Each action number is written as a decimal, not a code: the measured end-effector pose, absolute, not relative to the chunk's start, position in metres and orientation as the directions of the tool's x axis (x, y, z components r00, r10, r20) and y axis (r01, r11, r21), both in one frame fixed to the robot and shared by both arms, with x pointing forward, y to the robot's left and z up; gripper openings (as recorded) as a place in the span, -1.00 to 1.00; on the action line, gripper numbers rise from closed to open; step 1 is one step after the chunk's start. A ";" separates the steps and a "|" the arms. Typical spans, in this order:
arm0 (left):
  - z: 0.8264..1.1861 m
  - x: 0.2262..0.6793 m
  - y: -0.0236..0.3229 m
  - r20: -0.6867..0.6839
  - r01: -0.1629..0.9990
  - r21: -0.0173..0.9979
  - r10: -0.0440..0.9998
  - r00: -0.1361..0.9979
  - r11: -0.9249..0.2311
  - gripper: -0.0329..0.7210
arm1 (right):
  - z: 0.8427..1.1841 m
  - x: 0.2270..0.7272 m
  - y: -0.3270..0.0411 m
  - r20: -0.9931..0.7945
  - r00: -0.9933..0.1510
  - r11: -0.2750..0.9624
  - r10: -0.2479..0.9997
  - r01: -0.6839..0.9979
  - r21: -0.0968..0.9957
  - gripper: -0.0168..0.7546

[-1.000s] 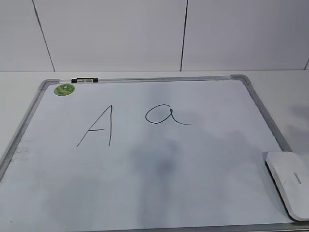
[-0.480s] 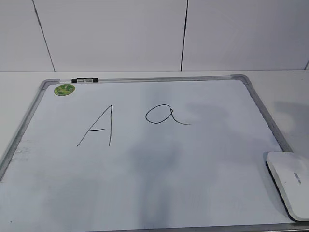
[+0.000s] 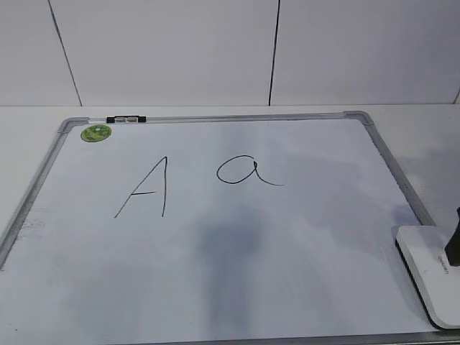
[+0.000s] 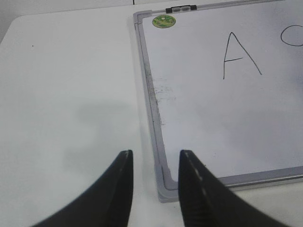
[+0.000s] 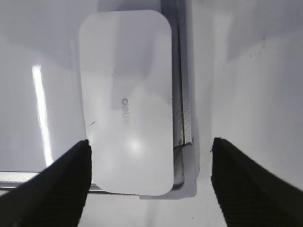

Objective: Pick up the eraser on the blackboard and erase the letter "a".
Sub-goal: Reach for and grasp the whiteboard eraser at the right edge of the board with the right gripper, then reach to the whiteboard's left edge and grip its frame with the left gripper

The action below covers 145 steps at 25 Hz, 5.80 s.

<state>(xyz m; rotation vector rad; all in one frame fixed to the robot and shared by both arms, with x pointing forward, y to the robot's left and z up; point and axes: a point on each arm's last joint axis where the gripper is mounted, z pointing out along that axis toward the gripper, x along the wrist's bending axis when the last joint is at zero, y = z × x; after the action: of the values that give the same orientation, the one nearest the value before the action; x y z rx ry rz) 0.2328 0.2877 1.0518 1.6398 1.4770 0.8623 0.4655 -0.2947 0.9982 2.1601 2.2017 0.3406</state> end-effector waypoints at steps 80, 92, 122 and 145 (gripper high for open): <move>1.052 0.233 0.288 -0.003 0.487 0.872 0.994 0.106 -0.049 -0.26 | 0.955 0.514 -0.250 -0.021 -0.078 0.077 0.997 0.997 -0.011 0.77; 1.052 0.233 0.288 -0.003 0.487 0.872 0.994 0.106 -0.049 -0.26 | 0.955 0.512 -0.251 -0.023 -0.071 0.070 0.997 0.997 -0.038 0.69; 1.052 0.233 0.288 -0.003 0.487 0.872 0.994 0.106 -0.049 -0.26 | 0.947 0.513 -0.251 -0.036 -0.049 0.046 0.998 0.997 -0.069 0.40; 1.052 0.233 0.288 -0.003 0.487 0.872 0.994 0.106 -0.049 -0.26 | 1.011 0.522 -0.252 -0.047 -0.070 0.073 0.996 0.996 0.049 0.40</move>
<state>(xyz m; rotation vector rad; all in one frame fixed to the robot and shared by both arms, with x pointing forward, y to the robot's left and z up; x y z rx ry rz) 0.2328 0.2877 1.0518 1.6398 1.4770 0.8623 0.5223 -0.2518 1.0106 2.0944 2.2504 0.0061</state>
